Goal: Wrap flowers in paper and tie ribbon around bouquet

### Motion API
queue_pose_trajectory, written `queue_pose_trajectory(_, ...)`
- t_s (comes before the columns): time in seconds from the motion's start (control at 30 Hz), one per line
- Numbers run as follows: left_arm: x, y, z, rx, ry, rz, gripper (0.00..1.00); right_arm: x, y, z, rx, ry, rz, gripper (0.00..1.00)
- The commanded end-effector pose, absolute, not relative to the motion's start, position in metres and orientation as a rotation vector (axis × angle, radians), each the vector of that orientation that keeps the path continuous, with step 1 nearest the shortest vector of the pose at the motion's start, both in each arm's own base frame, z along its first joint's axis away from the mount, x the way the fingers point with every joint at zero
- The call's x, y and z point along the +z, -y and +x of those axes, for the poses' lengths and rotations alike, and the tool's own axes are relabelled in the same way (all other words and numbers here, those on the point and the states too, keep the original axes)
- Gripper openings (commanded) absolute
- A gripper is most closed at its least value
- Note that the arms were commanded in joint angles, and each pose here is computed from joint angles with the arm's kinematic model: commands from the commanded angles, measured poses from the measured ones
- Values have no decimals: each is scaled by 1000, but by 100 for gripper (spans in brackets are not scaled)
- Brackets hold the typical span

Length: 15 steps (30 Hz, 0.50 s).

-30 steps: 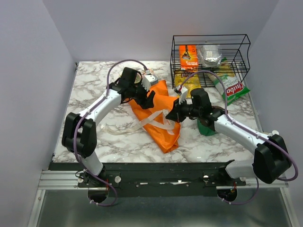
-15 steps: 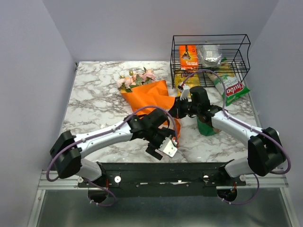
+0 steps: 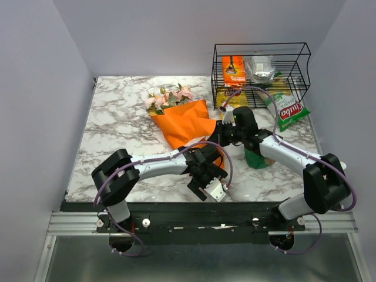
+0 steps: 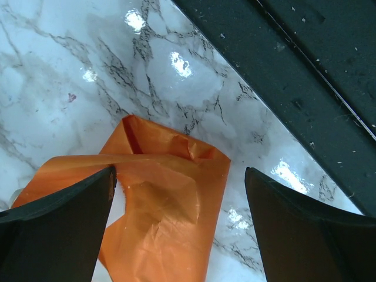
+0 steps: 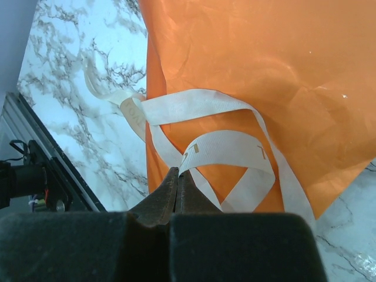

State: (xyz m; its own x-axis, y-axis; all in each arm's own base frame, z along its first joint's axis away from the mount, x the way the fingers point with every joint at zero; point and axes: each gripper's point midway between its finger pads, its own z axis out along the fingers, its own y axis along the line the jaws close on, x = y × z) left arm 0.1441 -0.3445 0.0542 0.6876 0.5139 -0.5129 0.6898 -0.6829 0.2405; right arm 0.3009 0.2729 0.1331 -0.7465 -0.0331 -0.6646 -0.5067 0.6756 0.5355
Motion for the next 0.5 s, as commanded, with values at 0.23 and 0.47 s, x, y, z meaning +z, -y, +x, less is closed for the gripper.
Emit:
queue_pose_trajectory(0.23, 7, 332, 143, -531, -822, 2588, 89, 143, -251, 307, 847, -2279, -324, 0)
queue_pose_trajectory(0.47, 2, 316, 122, -667, -875, 2619, 22, 202, -250, 296, 926, -2132, -385, 0)
